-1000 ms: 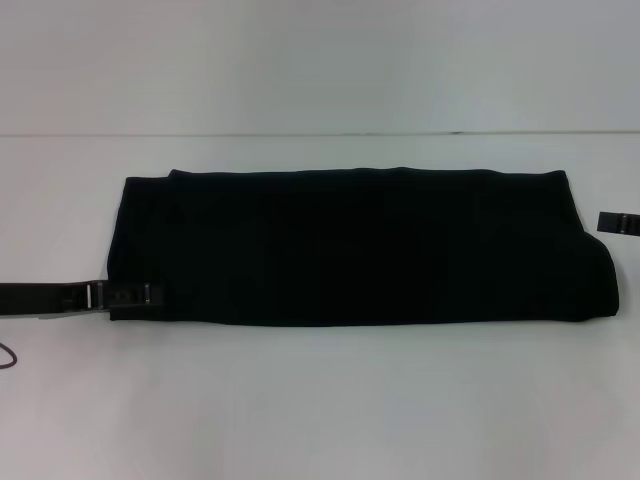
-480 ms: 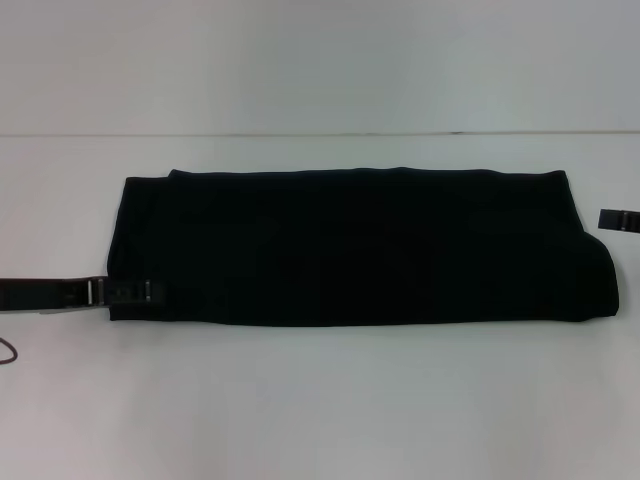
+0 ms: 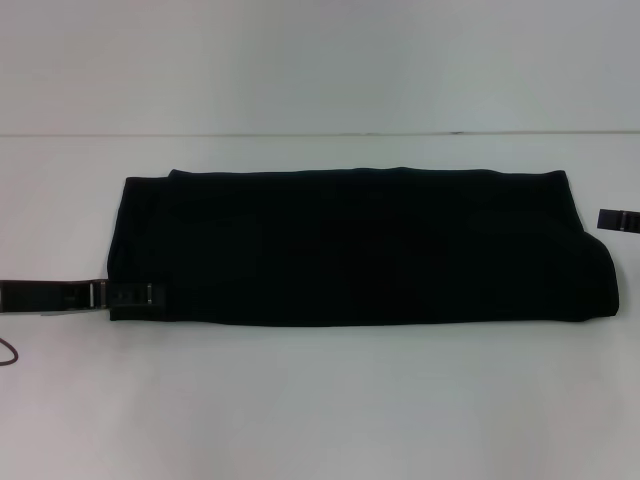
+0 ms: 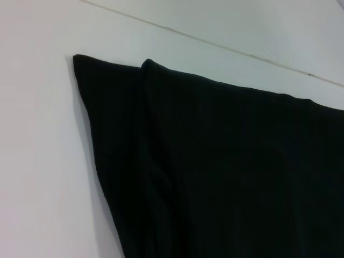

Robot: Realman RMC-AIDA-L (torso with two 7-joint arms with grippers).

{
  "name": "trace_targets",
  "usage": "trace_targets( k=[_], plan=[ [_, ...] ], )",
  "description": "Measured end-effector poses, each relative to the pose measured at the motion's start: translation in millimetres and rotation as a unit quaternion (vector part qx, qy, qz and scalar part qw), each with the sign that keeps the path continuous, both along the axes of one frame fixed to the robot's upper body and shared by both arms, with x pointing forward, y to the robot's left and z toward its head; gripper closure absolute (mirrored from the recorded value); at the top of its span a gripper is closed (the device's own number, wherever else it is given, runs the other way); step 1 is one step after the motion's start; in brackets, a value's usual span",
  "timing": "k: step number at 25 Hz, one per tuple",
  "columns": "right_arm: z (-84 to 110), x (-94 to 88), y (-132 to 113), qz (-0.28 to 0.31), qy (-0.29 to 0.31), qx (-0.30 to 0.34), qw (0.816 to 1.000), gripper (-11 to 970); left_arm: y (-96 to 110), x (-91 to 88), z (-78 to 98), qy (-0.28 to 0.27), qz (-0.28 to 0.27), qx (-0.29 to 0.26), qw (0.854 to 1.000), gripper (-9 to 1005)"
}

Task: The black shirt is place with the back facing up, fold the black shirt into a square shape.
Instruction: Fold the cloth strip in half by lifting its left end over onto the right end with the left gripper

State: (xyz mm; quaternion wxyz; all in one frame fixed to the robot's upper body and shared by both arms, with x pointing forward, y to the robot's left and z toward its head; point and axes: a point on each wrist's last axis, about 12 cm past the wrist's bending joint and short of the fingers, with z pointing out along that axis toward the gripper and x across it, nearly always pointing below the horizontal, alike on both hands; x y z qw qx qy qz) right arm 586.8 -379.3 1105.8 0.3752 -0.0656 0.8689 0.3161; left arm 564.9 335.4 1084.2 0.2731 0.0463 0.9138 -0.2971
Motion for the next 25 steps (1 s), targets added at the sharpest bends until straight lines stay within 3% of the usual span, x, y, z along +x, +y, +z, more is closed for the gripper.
trace_targets(
  k=[15,25],
  plan=[
    [-0.4,-0.5,0,0.000,0.001,0.000,1.000,227,5,2.7,4.3,-0.007,0.010,0.006,1.000,124],
    [1.6,1.5,1,0.002,-0.003,-0.001,1.000,226,24,-4.2,29.8,0.032,0.056,-0.002,0.998,123]
  ],
)
